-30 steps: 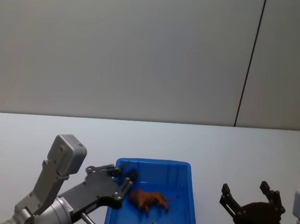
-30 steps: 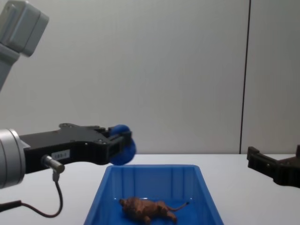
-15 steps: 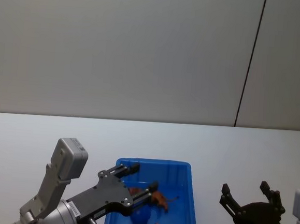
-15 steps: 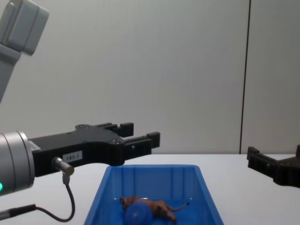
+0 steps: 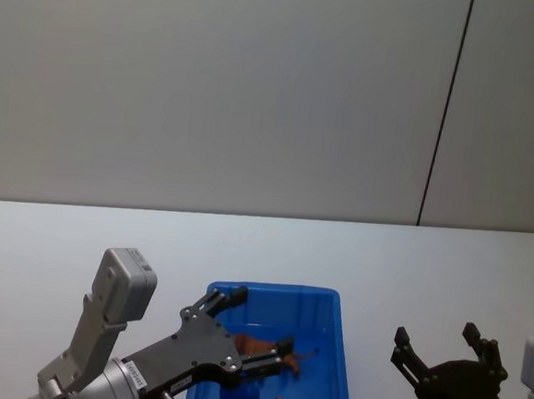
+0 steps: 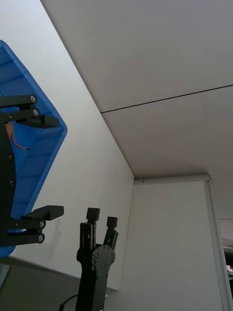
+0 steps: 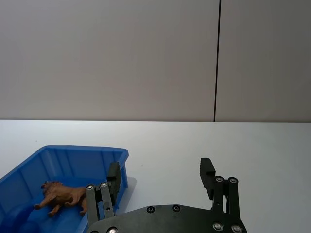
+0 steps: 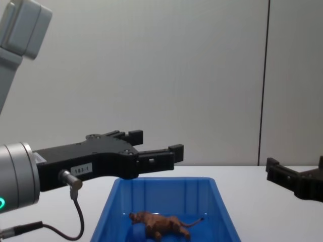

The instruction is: Pick up the two dolls from the table and place them into the box.

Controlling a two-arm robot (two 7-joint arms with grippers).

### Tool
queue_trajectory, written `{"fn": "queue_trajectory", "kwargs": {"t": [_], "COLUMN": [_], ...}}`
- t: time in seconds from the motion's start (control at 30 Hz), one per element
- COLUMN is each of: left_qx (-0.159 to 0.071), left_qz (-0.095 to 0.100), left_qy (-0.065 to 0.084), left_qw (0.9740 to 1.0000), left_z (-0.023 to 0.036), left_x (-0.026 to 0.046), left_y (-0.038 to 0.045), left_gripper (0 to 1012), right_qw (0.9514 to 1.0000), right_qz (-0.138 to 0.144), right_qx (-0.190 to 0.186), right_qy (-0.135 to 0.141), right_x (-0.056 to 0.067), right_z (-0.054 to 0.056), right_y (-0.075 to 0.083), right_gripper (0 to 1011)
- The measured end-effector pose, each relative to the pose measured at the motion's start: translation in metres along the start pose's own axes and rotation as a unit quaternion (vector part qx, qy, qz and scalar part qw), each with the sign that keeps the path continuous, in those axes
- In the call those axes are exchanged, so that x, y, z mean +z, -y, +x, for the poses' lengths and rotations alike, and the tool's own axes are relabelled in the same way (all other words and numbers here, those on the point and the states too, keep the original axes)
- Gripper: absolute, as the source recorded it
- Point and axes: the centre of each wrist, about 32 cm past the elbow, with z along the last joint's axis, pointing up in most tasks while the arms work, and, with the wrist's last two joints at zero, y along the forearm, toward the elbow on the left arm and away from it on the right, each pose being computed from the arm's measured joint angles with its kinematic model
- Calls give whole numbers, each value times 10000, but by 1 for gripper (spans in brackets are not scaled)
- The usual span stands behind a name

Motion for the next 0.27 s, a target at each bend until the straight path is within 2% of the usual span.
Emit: {"fn": "queue_trajectory", "kwargs": {"t": [0.27], "left_qx": [-35], "left_qz": [-20], "left_qy": [-11], "left_qw": [10000], "left_z": [-1], "left_x": [-4], "left_y": [3], "left_gripper": [1001], "right_qw": [10000], "right_qz": [0], "right_qx": [0], "right_qy": [0], "right_x": [0], "right_z": [0], "right_y": [0], "right_gripper": [1001]}}
